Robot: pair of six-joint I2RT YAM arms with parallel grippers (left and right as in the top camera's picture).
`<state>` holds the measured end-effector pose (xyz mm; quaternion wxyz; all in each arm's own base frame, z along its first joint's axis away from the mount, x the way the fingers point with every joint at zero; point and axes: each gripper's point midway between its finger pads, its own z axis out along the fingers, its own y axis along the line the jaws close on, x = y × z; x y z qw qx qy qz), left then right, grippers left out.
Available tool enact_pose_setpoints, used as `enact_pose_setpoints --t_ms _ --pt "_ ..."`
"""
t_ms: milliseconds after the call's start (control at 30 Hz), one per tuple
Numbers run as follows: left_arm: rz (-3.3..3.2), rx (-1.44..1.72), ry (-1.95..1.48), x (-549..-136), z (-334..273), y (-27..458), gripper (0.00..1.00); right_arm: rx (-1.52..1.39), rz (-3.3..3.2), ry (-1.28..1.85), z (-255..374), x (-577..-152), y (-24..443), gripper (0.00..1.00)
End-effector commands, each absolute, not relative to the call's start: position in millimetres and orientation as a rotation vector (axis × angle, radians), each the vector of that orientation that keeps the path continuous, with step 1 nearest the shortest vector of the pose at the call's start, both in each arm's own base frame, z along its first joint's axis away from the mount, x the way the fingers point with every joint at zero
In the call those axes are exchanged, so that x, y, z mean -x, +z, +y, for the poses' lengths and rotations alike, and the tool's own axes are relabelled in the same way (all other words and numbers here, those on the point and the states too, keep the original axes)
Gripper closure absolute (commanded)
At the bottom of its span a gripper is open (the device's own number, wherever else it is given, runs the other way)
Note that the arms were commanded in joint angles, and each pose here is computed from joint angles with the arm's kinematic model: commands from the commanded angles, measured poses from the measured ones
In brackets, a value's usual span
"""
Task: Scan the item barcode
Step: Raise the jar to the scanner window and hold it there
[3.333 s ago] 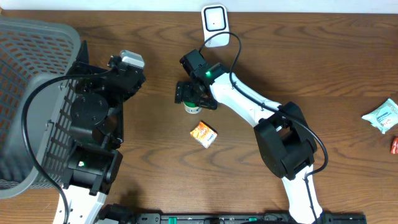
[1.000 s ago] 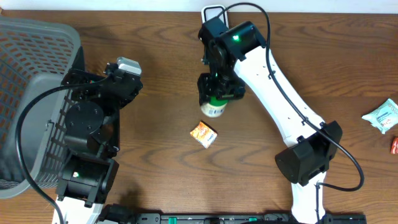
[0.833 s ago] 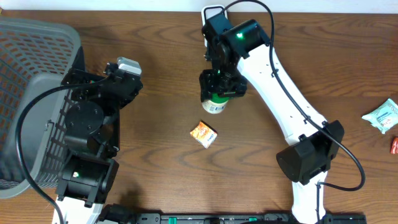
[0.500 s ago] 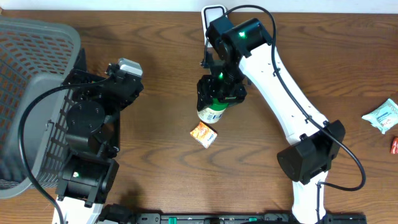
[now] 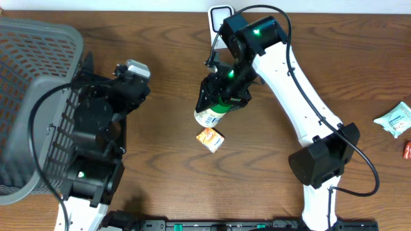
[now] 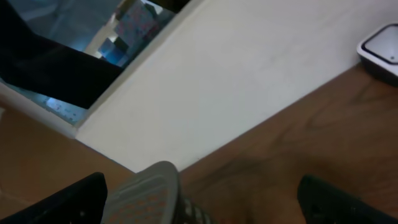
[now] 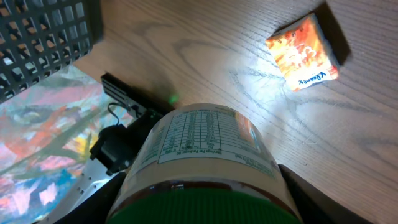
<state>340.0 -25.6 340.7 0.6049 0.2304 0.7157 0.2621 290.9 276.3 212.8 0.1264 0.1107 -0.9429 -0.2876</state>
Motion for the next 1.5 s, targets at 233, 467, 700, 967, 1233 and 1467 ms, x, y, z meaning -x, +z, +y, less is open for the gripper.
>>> enact_pose_setpoints --t_ms 233,467,700,967,1233,1467 --pt "1.685 -0.659 0.508 -359 -49 316 0.02 -0.275 -3.113 -1.016 265 -391 231 0.46" --pt "1.689 -0.678 0.490 -361 -53 312 0.02 -0.201 -3.737 -0.807 235 -506 266 0.51" --pt "1.690 -0.681 0.488 -361 -54 311 0.02 0.106 -4.141 -0.333 216 -562 290 0.52" --pt "1.690 -0.681 0.488 -361 -54 311 0.02 0.030 -4.271 -0.125 236 -622 226 0.52" --pt "1.692 -0.681 0.488 -361 -54 311 0.02 -0.115 -4.377 0.306 246 -652 180 0.51" --pt "1.714 -0.695 0.486 -360 -54 305 0.02 -0.167 -4.374 0.510 254 -650 170 0.57"
